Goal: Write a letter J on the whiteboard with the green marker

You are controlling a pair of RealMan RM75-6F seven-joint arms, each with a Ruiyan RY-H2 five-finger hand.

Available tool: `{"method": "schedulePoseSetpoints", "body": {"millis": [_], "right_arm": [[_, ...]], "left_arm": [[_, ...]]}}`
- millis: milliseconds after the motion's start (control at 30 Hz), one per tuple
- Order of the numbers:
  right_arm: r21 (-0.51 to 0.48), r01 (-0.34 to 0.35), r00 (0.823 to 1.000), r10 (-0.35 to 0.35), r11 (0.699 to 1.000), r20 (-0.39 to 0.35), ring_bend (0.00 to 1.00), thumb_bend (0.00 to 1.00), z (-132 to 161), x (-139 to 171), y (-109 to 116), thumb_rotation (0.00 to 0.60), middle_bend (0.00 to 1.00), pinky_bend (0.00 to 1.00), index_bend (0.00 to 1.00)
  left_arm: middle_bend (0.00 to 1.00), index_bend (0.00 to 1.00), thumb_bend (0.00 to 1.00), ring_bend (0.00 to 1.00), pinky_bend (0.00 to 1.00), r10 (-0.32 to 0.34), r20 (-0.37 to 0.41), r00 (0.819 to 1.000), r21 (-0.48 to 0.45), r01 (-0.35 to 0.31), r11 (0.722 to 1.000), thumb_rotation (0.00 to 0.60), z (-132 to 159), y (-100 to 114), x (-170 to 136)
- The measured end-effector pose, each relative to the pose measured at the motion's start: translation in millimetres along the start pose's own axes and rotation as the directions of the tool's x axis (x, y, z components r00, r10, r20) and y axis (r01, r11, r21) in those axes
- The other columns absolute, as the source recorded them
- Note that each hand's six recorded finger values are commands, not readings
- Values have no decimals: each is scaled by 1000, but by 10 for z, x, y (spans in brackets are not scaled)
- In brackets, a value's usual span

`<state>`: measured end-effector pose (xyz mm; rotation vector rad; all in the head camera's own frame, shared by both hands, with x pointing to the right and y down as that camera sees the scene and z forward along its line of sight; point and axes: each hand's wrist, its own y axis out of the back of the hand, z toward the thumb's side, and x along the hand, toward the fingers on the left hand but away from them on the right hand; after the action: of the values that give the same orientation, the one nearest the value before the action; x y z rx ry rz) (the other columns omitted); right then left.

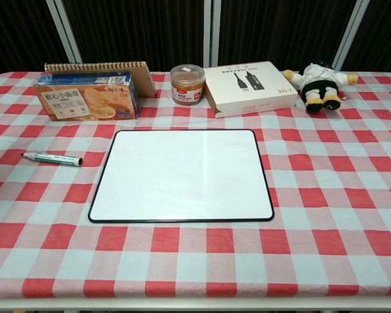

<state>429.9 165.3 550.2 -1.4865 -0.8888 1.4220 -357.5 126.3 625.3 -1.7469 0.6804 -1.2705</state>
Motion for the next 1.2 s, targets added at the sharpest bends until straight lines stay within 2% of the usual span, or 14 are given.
{"method": "schedulePoseSetpoints", "body": {"millis": [200, 333, 433, 567, 733, 1200], "right_arm": [[5, -7, 1000, 7, 1000, 9, 0, 209, -13, -11, -2, 600, 19, 0, 0], [2, -13, 1000, 12, 1000, 15, 0, 209, -31, -12, -19, 600, 18, 0, 0], [1, -14, 1000, 14, 1000, 22, 0, 209, -56, -7, -26, 600, 19, 0, 0], [-2, -14, 1000, 14, 1000, 27, 0, 209, -82, 1, -29, 600, 19, 0, 0], [-7, -14, 999, 15, 1000, 31, 0, 208, -111, 7, -31, 600, 19, 0, 0], [-16, -12, 999, 13, 1000, 44, 0, 207, -176, 47, -25, 600, 19, 0, 0]], "left_arm": [[414, 385, 166, 761, 878, -47, 61, 997, 149, 37, 988, 600, 311, -173, 304], [416, 386, 195, 781, 889, -93, 82, 992, 265, 68, 962, 600, 556, -363, 470], [416, 386, 207, 785, 893, -131, 71, 989, 307, 103, 946, 600, 694, -526, 589], [426, 399, 227, 796, 899, -176, 30, 984, 325, 157, 933, 600, 770, -691, 713], [454, 426, 239, 813, 907, -216, -33, 976, 305, 216, 928, 600, 806, -850, 824], [491, 473, 270, 831, 910, -251, -147, 957, 337, 287, 897, 600, 747, -1071, 940]]}}
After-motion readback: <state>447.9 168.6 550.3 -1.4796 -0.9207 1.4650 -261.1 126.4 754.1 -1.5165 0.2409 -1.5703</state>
